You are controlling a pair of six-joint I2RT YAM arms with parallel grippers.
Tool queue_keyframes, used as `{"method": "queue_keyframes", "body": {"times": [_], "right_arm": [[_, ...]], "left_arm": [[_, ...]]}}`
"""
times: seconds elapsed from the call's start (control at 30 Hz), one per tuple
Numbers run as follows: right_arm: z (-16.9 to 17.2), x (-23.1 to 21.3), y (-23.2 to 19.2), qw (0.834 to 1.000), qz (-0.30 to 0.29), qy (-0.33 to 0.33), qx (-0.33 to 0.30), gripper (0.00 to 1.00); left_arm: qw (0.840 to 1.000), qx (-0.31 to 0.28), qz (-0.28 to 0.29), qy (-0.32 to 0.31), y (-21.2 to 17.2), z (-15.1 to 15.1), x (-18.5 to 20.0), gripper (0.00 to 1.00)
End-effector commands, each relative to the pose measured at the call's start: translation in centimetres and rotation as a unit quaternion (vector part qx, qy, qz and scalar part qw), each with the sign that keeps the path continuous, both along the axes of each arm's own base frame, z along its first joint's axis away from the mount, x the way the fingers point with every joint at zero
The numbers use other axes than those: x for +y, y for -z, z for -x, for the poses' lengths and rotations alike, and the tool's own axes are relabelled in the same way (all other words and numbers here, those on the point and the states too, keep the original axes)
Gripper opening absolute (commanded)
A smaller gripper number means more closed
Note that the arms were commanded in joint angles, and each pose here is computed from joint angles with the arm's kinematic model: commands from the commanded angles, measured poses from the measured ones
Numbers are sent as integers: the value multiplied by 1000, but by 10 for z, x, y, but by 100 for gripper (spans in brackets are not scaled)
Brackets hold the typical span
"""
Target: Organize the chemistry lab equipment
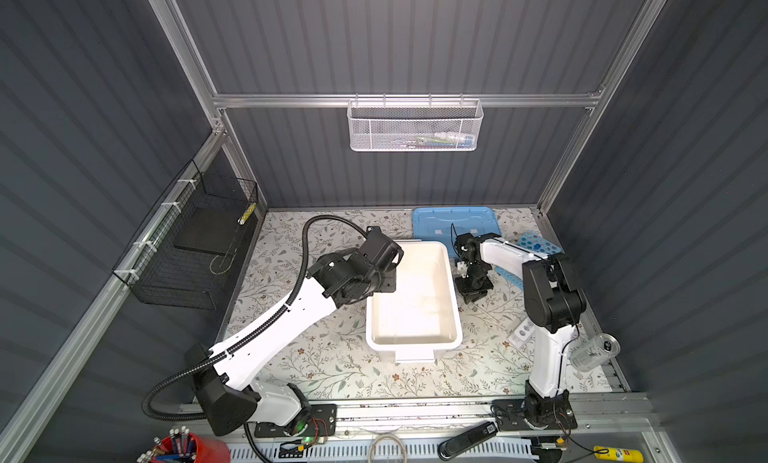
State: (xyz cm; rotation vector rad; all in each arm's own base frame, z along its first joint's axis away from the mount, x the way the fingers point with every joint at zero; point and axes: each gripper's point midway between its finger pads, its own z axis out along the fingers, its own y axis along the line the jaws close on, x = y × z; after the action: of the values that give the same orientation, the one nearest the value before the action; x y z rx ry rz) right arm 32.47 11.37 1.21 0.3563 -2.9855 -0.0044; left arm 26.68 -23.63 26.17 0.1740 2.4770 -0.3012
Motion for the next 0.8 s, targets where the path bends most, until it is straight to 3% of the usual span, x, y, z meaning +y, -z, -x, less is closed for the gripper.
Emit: {"method": "queue_keyframes", "body": {"times": [0.0, 0.23, 0.77], "right_arm": [[16, 2, 12, 998, -1, 32, 48, 23], [19, 5, 10, 997, -6, 46, 60, 22], [23, 6, 14, 990, 19, 126, 63, 7]], "left_arm": [[1000, -2, -3, -5, -2, 3, 8, 57], [1000, -4, -4, -7, -3, 3, 10, 57], [1000, -8, -5, -7, -4, 5, 15, 57]]}}
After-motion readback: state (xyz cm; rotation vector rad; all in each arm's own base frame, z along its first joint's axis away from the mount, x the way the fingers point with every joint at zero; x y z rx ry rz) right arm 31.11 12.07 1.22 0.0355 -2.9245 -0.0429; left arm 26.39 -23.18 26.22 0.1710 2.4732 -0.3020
